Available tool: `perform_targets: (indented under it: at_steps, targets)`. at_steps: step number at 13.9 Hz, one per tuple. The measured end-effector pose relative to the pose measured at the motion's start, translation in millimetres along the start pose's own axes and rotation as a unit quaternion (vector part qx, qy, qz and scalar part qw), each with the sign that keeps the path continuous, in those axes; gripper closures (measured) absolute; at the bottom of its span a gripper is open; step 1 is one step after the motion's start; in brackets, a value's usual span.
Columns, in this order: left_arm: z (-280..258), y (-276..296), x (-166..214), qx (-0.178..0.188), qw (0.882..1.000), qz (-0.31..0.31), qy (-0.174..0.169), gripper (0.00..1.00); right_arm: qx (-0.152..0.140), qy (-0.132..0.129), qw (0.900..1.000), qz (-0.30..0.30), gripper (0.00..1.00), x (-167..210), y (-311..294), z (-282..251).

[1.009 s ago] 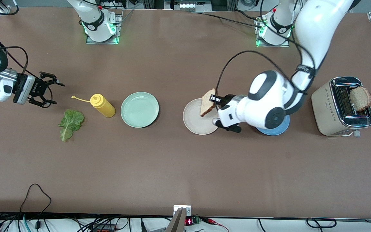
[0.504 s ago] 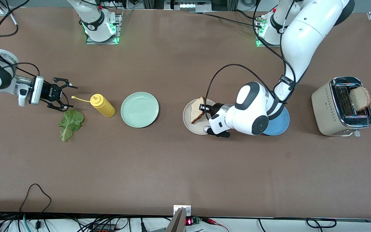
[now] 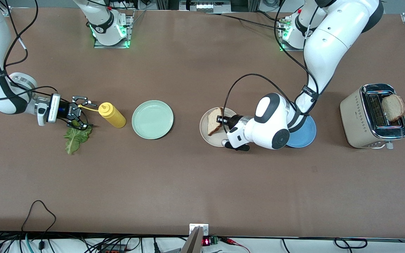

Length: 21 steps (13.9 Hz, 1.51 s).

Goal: Make sandwich in beige plate with both arms
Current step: 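Lay the bread on the beige plate while the right gripper grasps the bottle, then return the left gripper to the toaster while the right gripper lifts the bottle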

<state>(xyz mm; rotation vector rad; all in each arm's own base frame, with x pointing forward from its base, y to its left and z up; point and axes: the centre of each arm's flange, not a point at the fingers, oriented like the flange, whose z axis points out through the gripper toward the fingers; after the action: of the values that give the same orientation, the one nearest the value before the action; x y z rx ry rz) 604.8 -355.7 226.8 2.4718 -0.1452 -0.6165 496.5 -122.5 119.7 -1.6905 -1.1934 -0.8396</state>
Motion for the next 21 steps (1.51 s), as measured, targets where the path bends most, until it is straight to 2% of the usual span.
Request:
perform_targets:
  at_steps: [4, 8, 11, 12, 13, 16, 18, 20, 21]
  targets:
    - [6.1, -20.1, 7.4, 0.0, 1.0, -0.015, -0.005, 0.88, 0.009, 0.044, 0.999, -0.025, 0.0, 20.0, 6.0, 19.7]
    - [0.9, -49.2, 16.8, -0.003, 0.999, -0.036, -0.002, 0.52, 0.027, 0.094, 0.994, -0.058, 0.0, 47.2, 8.3, 56.2]
    - [-39.1, -68.1, 19.4, -0.011, 0.999, -0.047, 0.013, 0.2, 0.037, 0.111, 0.991, -0.061, 0.0, 43.5, 6.2, 72.0]
    - [-61.5, -68.7, 15.9, -0.003, 0.999, -0.042, 0.019, 0.09, 0.038, 0.113, 0.991, -0.059, 0.0, 39.7, 5.7, 73.4]
    - [-85.7, -64.4, 9.7, 0.021, 0.999, -0.029, 0.03, 0.01, 0.039, 0.114, 0.991, -0.056, 0.0, 35.7, 5.2, 74.8]
    - [-153.0, -27.7, -24.8, 0.098, 0.993, 0.011, 0.066, 0.0, 0.035, 0.127, 0.99, -0.052, 0.0, 23.1, 4.4, 83.4]
    - [-187.7, -14.3, -46.4, 0.159, 0.983, 0.027, 0.088, 0.0, 0.034, 0.135, 0.989, -0.055, 0.0, 17.7, 3.6, 92.0]
    - [-217.1, -19.1, -58.9, 0.217, 0.97, 0.029, 0.109, 0.0, 0.037, 0.135, 0.989, -0.057, 0.07, 18.3, 3.4, 95.6]
    - [-235.5, -27.6, -63.5, 0.239, 0.963, 0.024, 0.123, 0.0, 0.038, 0.135, 0.988, -0.057, 0.19, 18.8, 3.5, 96.3]
